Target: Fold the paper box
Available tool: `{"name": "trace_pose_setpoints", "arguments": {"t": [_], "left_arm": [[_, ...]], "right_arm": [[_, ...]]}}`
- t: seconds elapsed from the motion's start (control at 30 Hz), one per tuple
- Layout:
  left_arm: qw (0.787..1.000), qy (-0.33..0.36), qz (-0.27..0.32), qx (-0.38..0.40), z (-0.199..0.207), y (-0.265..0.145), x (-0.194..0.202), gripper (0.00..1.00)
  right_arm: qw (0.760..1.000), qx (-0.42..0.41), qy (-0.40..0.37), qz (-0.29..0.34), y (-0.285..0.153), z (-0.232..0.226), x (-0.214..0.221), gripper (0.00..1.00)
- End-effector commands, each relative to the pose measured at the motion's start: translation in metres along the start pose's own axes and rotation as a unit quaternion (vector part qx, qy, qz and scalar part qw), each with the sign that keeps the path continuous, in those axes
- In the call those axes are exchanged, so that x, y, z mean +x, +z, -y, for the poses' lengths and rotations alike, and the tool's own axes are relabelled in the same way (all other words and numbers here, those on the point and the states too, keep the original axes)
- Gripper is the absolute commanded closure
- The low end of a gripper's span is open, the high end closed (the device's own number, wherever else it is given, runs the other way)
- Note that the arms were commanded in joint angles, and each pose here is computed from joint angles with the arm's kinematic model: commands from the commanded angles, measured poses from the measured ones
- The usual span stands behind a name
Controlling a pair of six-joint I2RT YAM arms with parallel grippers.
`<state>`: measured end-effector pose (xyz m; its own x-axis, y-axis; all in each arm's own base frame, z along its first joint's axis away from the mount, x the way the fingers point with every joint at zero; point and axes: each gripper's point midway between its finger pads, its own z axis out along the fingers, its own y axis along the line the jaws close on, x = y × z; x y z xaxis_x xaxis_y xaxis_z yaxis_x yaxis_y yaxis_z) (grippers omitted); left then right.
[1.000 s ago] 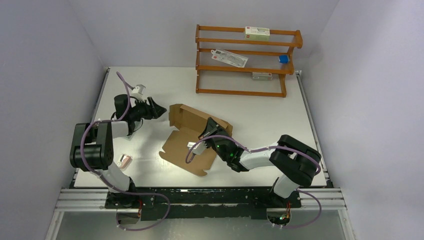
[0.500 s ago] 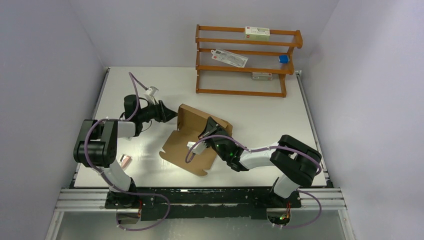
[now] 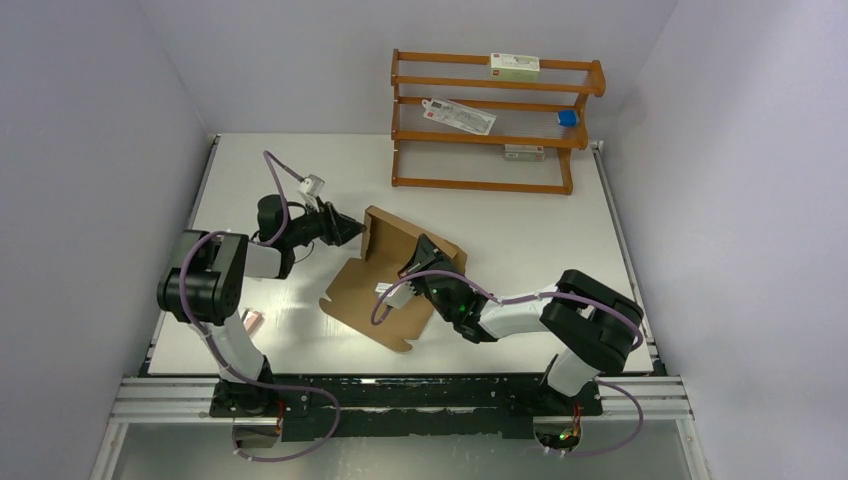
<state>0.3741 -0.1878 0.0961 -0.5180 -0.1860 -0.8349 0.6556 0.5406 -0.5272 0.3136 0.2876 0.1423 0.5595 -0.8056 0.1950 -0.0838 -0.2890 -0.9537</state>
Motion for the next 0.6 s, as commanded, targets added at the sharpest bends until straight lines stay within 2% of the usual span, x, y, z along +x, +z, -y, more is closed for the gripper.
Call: {"name": "trace_pose_setpoints", "arguments": {"t": [0.0, 0.33, 0.57], "left_arm": [[0.998, 0.022, 0.022, 0.049, 0.019, 0.008, -0.004, 0.43], [0.998, 0.030, 0.029, 0.044, 0.013, 0.019, 0.000, 0.53], [0.998, 0.037, 0.029, 0.045, 0.012, 0.027, 0.004, 0.51]], "right_arm": [[0.999, -0.008, -0.009, 0.040, 0.002, 0.001, -0.019, 1.00], [0.999, -0.014, -0.010, 0.047, 0.002, 0.000, -0.023, 1.00], [0.998, -0.021, -0.009, 0.053, 0.001, -0.002, -0.025, 1.00]]}}
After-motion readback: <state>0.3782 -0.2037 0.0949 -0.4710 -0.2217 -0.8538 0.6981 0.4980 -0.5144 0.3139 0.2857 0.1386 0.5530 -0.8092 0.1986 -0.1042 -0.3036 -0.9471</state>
